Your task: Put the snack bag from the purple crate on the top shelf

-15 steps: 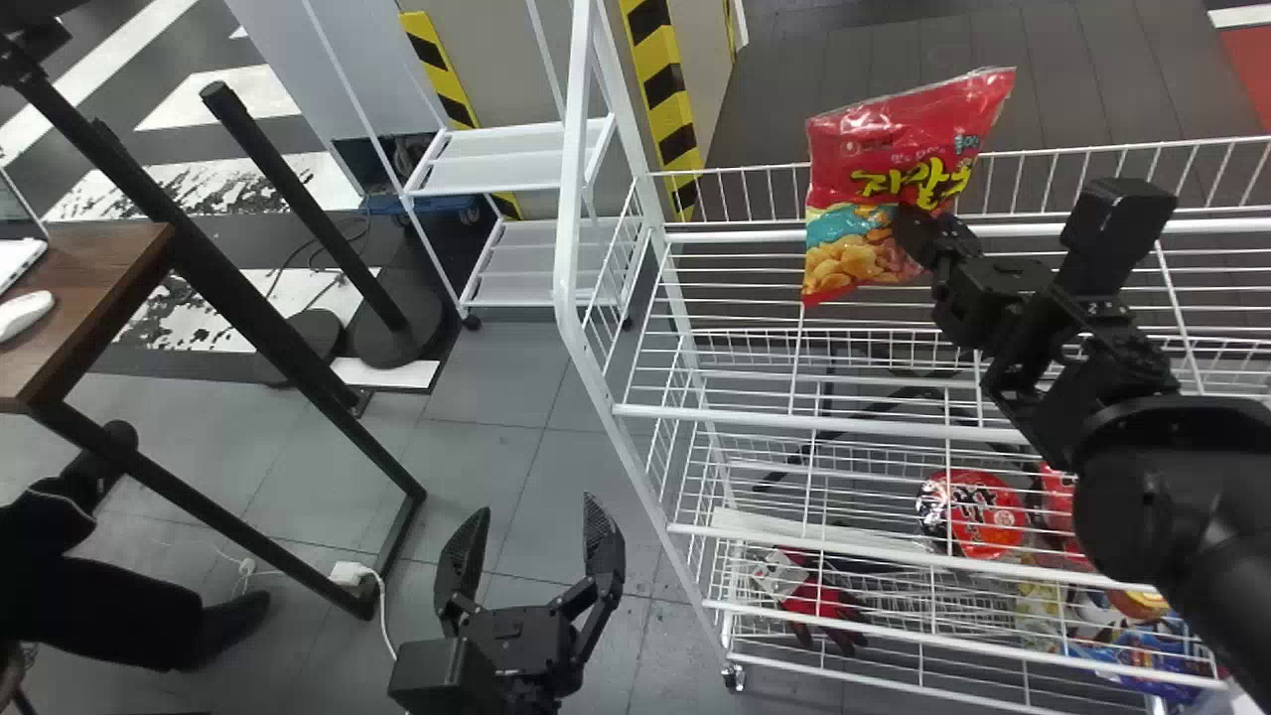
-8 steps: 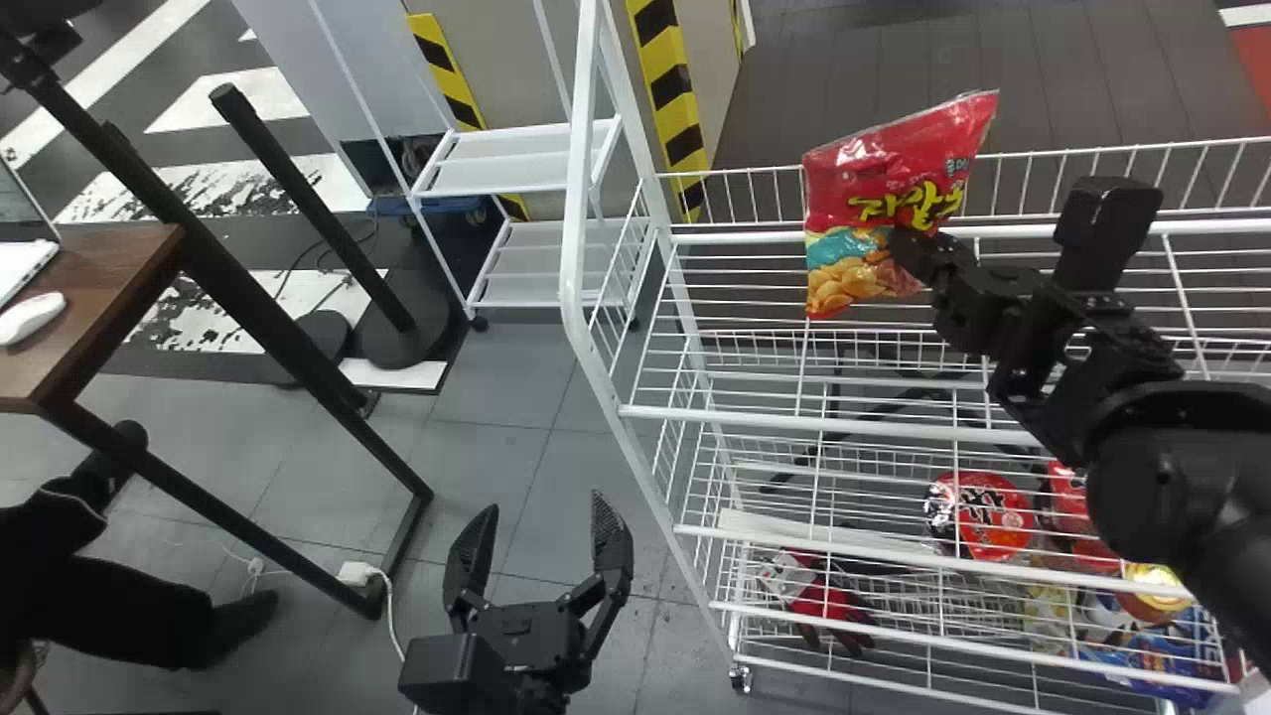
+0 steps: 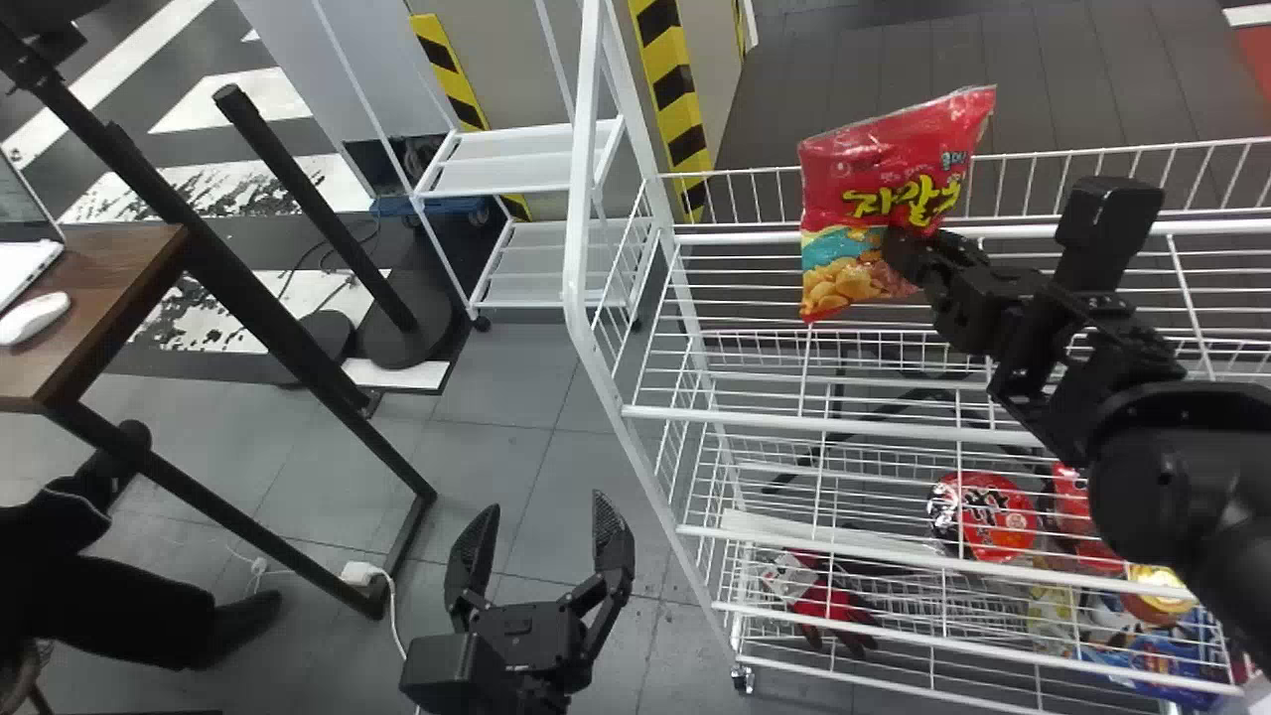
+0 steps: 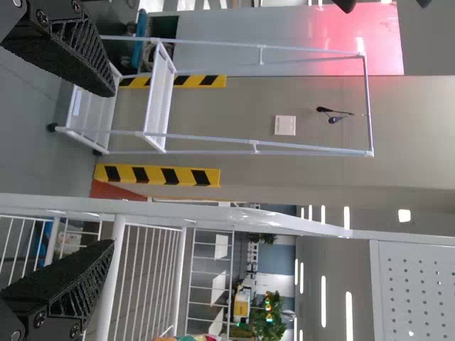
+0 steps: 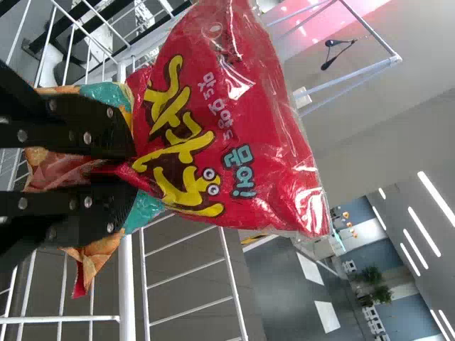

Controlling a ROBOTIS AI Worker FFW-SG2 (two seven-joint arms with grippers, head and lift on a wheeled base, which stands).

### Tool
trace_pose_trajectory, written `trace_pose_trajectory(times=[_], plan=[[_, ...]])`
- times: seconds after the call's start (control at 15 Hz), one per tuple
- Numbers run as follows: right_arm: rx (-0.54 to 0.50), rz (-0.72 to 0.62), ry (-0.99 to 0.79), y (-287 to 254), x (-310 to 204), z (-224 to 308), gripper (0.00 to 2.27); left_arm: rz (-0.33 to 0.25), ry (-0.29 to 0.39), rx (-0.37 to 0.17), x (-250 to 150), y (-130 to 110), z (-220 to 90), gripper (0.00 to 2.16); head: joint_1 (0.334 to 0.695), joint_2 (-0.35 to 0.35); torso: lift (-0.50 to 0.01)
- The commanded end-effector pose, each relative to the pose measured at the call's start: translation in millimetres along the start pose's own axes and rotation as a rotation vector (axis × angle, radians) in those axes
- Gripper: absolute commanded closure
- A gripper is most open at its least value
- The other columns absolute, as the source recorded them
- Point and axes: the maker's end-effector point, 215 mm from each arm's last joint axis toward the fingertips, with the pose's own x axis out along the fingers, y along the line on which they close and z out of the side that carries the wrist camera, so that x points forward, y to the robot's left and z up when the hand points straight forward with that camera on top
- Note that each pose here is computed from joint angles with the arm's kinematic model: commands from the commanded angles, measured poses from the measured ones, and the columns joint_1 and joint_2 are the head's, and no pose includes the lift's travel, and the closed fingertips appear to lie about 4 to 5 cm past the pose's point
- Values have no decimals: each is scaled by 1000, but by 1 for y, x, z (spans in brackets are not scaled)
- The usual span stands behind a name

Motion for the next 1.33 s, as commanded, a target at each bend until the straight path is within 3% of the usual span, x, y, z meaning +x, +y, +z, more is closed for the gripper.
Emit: trace_pose_trajectory(times=[0.0, 0.6, 1.0, 1.27], plan=[[0, 2, 0, 1, 0, 0, 76, 1, 1, -1, 0, 1, 0, 56, 695, 344, -1], [13, 19, -18, 21, -10, 3, 76, -3, -13, -6, -1, -1, 7, 56, 695, 349, -1], [52, 41, 35, 58, -50, 0, 80, -1, -30, -17, -4, -4, 17, 56, 695, 350, -1], [39, -39, 8, 5, -114, 14, 83, 1, -52, -34, -10, -14, 24, 66, 695, 350, -1]])
